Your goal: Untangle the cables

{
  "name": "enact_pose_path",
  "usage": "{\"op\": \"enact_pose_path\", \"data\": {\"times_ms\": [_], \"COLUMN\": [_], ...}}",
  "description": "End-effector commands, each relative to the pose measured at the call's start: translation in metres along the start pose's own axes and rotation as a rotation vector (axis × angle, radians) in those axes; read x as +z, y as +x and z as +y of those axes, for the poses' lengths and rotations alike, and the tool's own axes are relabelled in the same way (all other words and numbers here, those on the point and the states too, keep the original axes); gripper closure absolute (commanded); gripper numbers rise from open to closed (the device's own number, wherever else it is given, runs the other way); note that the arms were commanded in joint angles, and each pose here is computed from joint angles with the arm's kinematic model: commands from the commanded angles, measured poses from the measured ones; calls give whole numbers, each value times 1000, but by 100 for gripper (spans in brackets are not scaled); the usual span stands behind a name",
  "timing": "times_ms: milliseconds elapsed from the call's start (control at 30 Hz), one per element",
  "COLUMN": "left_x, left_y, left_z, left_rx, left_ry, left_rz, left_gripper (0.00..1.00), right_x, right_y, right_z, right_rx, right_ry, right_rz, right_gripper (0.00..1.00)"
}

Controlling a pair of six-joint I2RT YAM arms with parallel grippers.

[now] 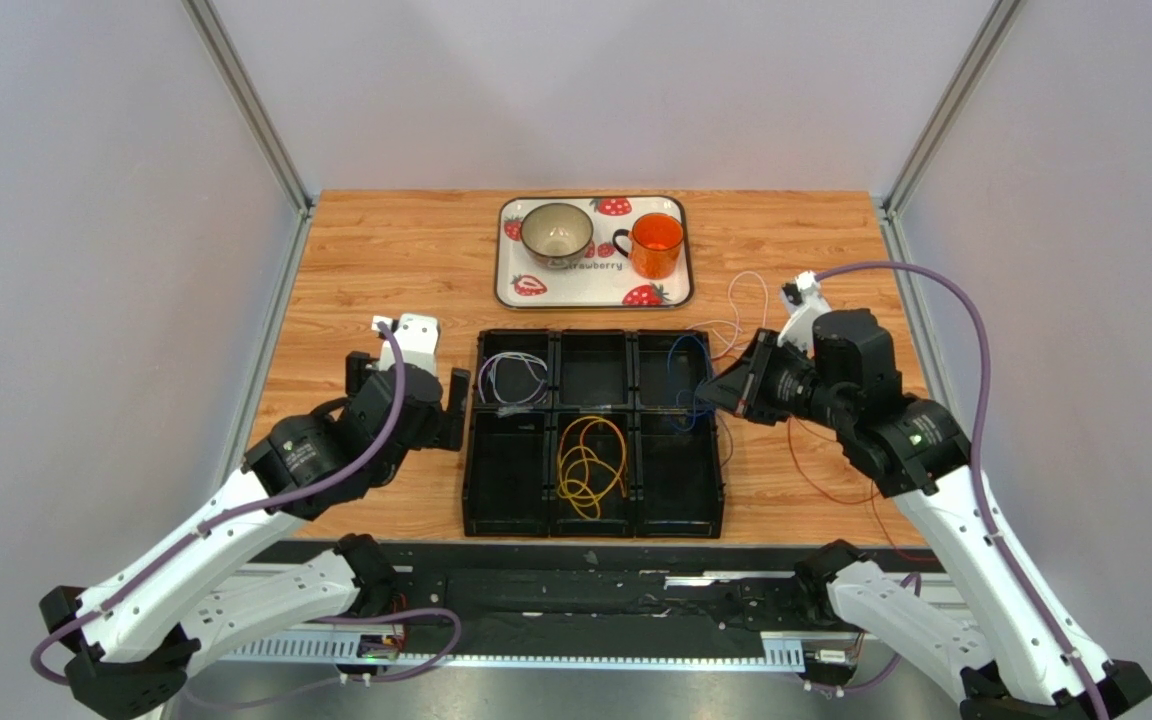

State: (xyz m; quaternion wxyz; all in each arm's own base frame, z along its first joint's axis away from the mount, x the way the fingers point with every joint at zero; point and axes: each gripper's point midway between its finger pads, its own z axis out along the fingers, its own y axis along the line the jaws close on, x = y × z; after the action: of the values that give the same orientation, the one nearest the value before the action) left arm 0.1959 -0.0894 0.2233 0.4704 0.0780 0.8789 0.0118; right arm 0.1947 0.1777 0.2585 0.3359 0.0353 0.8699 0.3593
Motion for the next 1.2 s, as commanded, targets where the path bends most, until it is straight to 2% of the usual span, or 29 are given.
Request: {"op": "enact_pose_path", "data": {"times_ms": [0, 300, 600, 833, 1167], "left_x": [-6, -7, -7, -7, -7], "left_y": [-14, -14, -14, -14, -14], "left_z": [5, 7, 7, 7, 7], "left_rx": [-25, -31, -30, -27, -24], "left_ry": [-11, -16, -17, -19, -15], "left_rz": [-40, -46, -45, -43, -42], "left_gripper": [1, 1, 1, 1, 1], "right_x": [-33, -61, -57, -27, 17], "right_y": [-26, -45, -38, -10, 31], "right_z": [38, 79, 85, 63, -4], "right_rx": [-68, -103, -104, -37, 25], "right_ry": [-101, -207, -241, -207, -20], "right_rz": [-100, -149, -133, -48, 23], "right_gripper": [100, 100, 100, 100, 100]}}
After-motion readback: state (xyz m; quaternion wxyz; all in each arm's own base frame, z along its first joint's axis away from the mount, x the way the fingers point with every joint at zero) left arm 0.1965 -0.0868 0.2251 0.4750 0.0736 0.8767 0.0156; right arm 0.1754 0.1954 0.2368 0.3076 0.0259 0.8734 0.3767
